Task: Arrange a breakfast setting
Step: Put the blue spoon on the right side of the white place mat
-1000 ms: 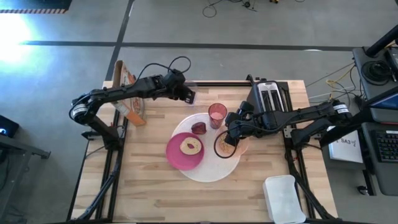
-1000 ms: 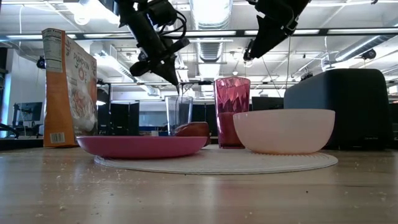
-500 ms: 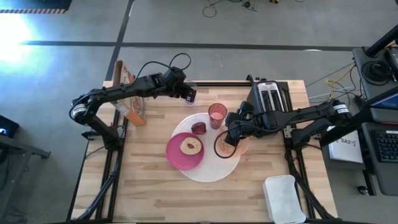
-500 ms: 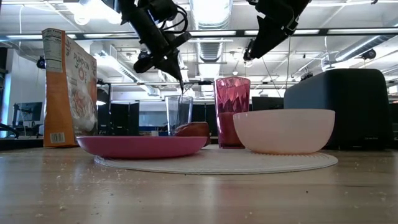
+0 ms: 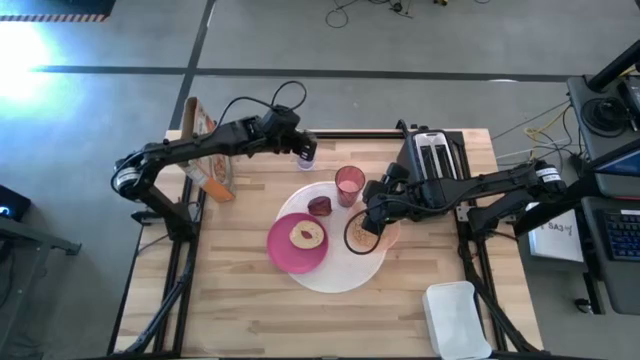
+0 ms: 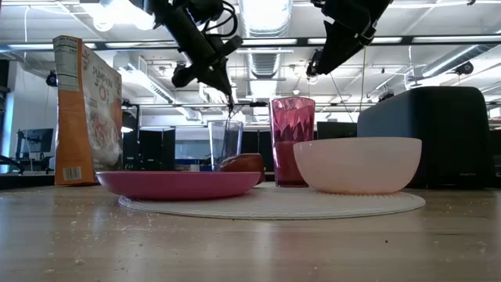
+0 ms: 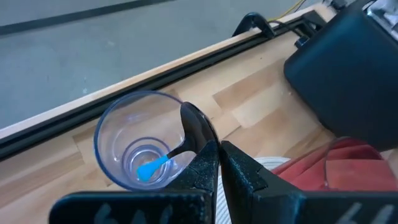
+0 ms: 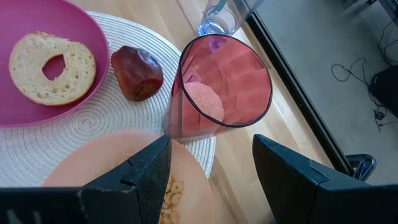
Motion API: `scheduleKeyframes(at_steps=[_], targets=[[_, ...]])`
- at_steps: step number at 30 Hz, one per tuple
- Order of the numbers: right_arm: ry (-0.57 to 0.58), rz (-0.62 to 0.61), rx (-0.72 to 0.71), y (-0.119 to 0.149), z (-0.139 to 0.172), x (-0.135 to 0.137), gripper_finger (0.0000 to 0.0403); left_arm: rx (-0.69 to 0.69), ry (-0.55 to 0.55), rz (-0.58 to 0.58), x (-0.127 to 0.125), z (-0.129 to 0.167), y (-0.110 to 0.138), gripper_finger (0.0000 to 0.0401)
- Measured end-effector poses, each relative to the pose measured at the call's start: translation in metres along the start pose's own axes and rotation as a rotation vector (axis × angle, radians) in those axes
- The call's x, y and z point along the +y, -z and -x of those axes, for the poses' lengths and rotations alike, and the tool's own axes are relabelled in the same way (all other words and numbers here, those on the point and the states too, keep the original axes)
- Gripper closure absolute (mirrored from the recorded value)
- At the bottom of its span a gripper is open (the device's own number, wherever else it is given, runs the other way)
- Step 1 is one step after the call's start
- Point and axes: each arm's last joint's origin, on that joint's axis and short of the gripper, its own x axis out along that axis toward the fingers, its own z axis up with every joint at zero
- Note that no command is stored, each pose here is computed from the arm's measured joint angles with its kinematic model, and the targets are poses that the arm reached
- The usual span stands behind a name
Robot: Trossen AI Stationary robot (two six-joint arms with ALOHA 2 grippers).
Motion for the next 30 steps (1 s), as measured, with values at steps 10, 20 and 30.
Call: scheduleKeyframes(at_steps=[10,20,30], targets=[[0.023,-0.038,-0.006,0.0,0.0,-0.001,0.0188,-0.086,0.051,0.017,-0.003,0.016,-0.01,0.0401],[0.046,-0.094,-0.057,-0.004,0.0,0.0,0.0188,-0.223,0.17,0.039,-0.007,0.051,-0.025,0.0401],[-0.049,-0.031,-0.156,-0.017,0.002,0.004,0.0188,-0.299,0.291,0.018,-0.012,0.086,-0.03,0.0401]])
